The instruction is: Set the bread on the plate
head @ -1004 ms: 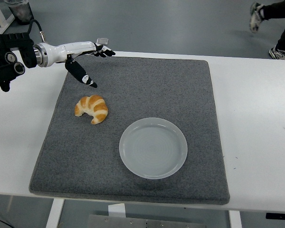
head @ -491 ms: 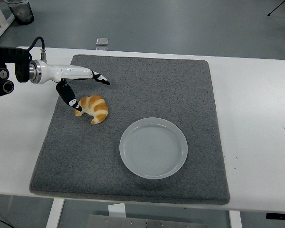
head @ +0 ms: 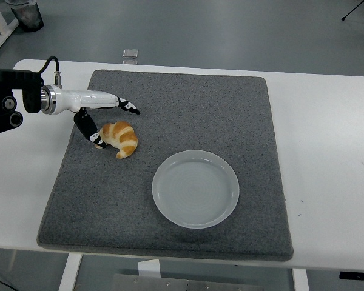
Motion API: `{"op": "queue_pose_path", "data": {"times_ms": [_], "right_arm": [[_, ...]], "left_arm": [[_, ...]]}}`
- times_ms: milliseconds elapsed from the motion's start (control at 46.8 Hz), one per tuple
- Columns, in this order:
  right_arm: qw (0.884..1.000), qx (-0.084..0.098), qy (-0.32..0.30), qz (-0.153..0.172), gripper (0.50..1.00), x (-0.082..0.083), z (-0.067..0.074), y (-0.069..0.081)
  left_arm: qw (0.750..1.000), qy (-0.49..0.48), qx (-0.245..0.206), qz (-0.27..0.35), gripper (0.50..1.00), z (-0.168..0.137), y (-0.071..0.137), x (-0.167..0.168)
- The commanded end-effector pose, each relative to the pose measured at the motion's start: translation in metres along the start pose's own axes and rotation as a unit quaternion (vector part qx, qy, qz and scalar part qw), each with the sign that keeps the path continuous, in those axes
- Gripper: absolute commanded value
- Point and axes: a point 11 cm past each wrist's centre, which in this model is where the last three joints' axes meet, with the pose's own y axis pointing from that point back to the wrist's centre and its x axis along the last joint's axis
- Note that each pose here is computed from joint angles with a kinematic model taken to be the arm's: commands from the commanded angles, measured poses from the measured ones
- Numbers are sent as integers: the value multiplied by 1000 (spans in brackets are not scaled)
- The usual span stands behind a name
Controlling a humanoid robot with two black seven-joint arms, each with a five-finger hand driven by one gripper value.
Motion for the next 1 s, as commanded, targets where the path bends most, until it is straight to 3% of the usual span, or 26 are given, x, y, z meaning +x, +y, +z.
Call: {"op": "queue_pose_path", "data": {"times_ms": [0,299,748,983], "right_arm": [[1000,0,0,0,952,0,0,0],[1000,0,0,0,954,0,0,0],[1000,0,0,0,952,0,0,0],[1000,0,0,0,952,0,0,0]], "left_arm": [[1000,0,-3,-3,994,2,-5,-1],[1000,2,-4,-10,994,4,-23,-10],[1000,4,-2,-10,992,2,-30,-18],[1000,-4,-2,-11,945,3,-33,-18]]}}
